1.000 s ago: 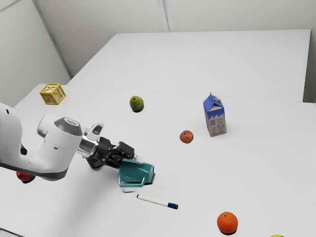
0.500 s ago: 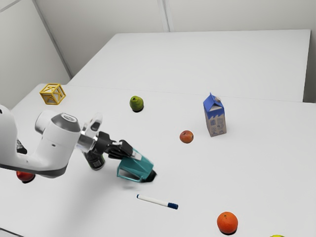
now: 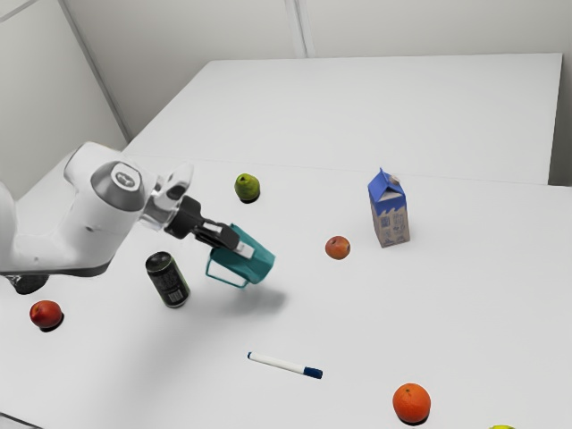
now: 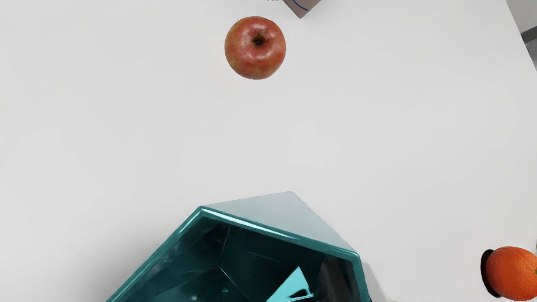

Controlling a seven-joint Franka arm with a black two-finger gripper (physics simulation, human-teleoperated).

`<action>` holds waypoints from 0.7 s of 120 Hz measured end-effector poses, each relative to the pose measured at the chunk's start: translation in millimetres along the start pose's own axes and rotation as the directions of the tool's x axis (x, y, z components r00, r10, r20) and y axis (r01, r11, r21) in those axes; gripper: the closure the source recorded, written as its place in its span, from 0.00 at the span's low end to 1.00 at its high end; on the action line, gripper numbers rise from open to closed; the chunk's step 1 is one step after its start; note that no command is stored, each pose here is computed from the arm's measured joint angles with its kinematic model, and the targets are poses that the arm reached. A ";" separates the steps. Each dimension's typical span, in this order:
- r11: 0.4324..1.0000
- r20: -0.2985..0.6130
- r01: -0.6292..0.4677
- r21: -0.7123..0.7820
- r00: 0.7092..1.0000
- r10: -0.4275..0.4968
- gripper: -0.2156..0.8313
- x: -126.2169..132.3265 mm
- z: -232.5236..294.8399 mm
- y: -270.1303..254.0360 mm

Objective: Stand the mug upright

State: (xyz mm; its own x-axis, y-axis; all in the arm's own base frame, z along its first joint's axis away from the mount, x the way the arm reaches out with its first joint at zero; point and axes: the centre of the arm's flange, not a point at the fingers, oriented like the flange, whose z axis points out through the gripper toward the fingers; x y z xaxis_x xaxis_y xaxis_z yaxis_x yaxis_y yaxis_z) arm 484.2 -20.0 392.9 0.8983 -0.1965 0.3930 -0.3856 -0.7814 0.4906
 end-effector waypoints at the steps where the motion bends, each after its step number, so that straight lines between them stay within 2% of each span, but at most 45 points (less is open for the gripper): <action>1: 1.000 0.005 -0.008 0.005 1.000 0.008 0.95 2.2 -1.7 0.8; 18: 0.989 0.133 -0.110 0.101 0.986 0.096 0.95 29.1 -25.2 13.3; 45: 0.960 0.305 -0.135 0.246 0.951 0.055 0.95 26.9 -28.2 13.7; 58: 0.938 0.335 -0.146 0.315 0.942 0.034 0.95 28.3 -23.1 15.4; 84: 0.896 0.336 -0.128 0.424 0.942 -0.025 0.95 30.6 -10.3 8.7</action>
State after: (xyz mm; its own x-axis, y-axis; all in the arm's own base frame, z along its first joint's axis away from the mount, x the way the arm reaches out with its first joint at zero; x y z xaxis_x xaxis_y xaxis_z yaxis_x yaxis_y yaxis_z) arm 506.2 -26.7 417.2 0.9261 -0.3646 0.0970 -0.3711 -0.9267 0.0596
